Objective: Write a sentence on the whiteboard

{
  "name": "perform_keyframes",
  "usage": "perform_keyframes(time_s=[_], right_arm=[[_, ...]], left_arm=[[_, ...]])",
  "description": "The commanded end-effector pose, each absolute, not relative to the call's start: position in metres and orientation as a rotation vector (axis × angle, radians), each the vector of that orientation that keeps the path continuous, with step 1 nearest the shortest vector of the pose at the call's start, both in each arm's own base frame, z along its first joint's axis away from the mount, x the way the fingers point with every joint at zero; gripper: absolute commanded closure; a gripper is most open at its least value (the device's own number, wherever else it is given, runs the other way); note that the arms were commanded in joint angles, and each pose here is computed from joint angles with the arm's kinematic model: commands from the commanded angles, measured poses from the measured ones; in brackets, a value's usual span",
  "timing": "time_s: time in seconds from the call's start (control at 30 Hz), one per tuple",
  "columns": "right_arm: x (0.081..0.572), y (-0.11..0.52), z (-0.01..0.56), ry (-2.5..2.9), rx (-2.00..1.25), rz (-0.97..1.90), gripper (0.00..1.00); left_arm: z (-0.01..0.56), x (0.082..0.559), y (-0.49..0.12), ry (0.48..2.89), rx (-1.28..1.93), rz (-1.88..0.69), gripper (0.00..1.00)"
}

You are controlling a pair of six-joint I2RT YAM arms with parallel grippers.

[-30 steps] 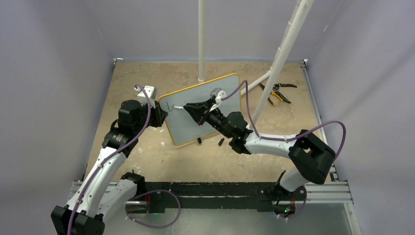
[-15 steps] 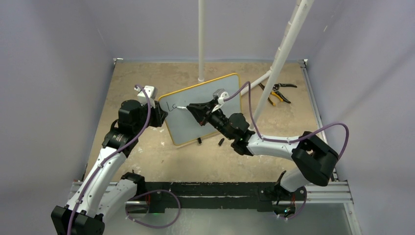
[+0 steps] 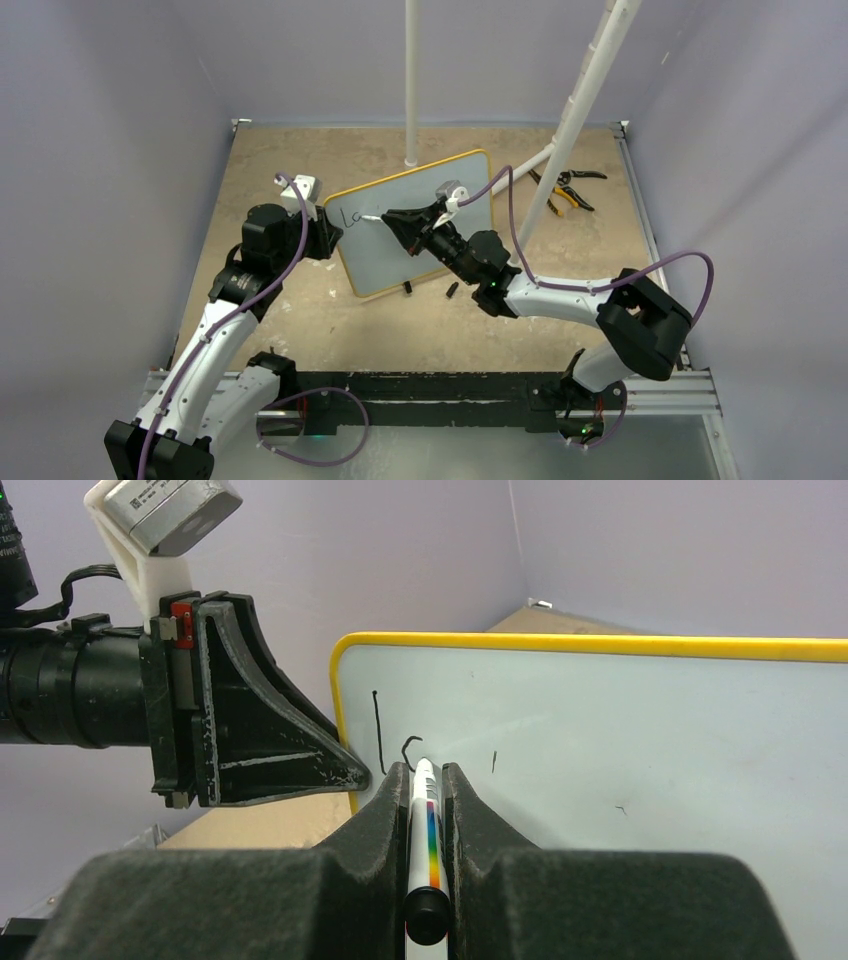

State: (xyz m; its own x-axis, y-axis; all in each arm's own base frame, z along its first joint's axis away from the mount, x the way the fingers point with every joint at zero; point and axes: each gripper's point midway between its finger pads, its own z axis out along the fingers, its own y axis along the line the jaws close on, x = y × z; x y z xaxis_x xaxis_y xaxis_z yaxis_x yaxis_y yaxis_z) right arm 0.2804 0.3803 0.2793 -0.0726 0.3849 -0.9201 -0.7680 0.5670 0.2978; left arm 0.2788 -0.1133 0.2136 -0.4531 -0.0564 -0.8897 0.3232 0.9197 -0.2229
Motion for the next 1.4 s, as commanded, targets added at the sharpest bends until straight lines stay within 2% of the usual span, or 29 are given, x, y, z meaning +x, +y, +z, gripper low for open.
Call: perform_keyframes(time_s=[0.0,0.7,1.37], right_arm=[[0.283,0.377,0.317,1.222,-0.329,0.990,1.00],[0.267,0.371,0.331,1.169,-0.363,1.039,1.00],[0.289,0.374,0.313,1.230,-0.312,0.961,1.00]], left_arm=[[0.223,0.283,-0.116,1.952,0.205,-0.456,0.89],[0.223,0.283,-0.116,1.953,0.204,-0.455,0.89],[0.222,0.283,-0.116,1.954,0.206,-0.454,0.90]])
